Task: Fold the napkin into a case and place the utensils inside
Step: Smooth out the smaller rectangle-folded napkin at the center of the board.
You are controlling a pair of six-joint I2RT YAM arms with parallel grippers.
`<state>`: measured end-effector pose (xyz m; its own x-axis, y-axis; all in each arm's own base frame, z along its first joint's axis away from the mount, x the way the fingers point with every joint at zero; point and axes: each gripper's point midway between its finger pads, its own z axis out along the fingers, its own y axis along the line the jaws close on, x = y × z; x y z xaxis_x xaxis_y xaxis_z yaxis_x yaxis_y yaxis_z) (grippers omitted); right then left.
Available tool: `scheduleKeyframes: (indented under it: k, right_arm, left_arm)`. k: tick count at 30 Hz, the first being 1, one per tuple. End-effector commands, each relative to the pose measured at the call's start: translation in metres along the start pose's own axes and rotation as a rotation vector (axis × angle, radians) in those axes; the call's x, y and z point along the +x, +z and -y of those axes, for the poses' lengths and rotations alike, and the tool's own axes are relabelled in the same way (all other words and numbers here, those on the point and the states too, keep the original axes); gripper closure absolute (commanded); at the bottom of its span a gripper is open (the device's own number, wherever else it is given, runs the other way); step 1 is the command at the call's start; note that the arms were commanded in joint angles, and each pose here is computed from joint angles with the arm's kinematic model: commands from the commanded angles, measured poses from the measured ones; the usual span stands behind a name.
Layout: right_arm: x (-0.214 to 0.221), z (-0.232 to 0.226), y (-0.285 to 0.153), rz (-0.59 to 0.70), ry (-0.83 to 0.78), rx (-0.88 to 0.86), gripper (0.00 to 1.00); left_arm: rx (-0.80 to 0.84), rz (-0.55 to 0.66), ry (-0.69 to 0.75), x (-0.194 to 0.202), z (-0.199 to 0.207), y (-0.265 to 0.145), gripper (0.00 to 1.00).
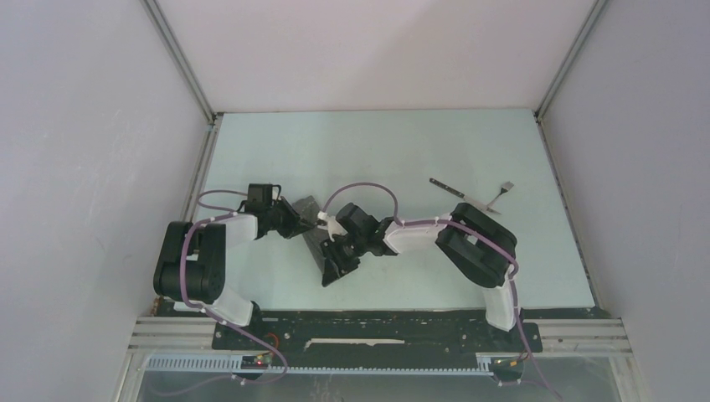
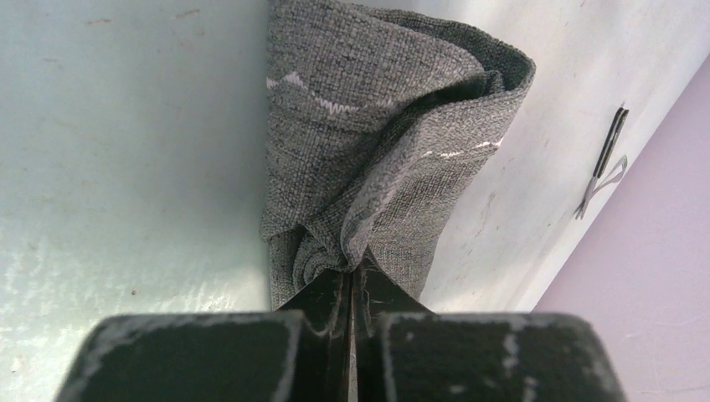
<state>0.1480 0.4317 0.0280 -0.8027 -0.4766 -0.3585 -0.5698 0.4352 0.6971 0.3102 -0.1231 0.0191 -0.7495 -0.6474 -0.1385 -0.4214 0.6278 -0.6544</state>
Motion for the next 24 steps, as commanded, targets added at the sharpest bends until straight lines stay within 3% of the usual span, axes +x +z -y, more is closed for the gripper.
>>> scheduleKeyframes:
  k: [1,7,13,18,24]
  right_arm:
    - [-0.011,0.008,-0.019,0.044,-0.051,0.092,0.53]
    - [-0.076,-0.075,-0.050,0.199,-0.156,-0.062,0.48]
    - [-0.159,-0.032,-0.067,0.458,-0.031,-0.068,0.46]
    - [-0.186,0.010,-0.038,0.458,0.031,-0.061,0.58]
    - [-0.203,0.030,-0.028,0.522,0.006,-0.021,0.61]
  left_arm:
    - [-0.050,0.029,0.017,-0.007,-0.009,0.002,0.99]
    - [-0.032,0.030,0.059,-0.013,0.005,-0.006,0.97]
    - [-0.004,0.028,0.092,-0.021,0.023,-0.017,0.91]
    - [0.037,0.032,0.103,-0.029,0.041,-0.024,0.86]
    - [0.042,0.073,0.132,-0.047,0.053,-0.045,0.85]
